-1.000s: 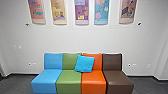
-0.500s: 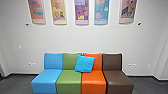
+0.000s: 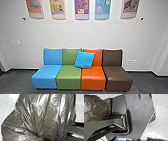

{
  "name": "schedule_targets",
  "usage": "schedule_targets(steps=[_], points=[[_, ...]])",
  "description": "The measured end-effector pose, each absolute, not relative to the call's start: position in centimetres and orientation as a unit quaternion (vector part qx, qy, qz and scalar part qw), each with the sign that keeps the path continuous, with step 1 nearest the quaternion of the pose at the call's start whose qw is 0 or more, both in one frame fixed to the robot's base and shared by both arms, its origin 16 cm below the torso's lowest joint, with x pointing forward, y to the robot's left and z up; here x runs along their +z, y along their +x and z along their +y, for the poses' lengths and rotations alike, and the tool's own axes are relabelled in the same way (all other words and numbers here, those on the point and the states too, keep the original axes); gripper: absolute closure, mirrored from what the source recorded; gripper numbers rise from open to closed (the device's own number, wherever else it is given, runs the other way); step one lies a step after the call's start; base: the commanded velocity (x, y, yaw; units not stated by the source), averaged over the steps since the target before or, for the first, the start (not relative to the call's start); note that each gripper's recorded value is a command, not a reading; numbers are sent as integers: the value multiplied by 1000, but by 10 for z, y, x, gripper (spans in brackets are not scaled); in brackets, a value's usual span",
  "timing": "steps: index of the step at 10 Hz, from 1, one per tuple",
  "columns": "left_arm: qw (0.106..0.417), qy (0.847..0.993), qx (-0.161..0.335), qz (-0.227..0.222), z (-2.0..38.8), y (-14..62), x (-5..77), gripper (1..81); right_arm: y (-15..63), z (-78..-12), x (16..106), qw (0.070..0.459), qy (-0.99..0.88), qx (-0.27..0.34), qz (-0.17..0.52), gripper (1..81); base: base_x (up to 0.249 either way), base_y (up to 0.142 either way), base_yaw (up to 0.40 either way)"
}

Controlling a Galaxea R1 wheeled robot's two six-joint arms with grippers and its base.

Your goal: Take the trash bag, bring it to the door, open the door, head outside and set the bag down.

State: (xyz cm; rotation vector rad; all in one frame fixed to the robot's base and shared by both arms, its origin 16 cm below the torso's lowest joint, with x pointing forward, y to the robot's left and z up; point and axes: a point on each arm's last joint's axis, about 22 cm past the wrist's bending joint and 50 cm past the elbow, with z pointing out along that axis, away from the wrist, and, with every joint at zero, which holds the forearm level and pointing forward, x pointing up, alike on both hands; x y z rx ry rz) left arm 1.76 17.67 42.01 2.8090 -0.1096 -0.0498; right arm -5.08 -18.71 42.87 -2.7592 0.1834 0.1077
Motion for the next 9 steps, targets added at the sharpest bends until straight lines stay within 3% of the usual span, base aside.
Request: schedule_targets(steps=[6,9], points=[[166,985,-35,-38,174,19,418,811,-45,-184,430,186,-979,52,69,10,0,0,0],[165,985,3,-44,174,52,424,811,-11,-184,430,189,-980,13,61,10,0,0,0]])
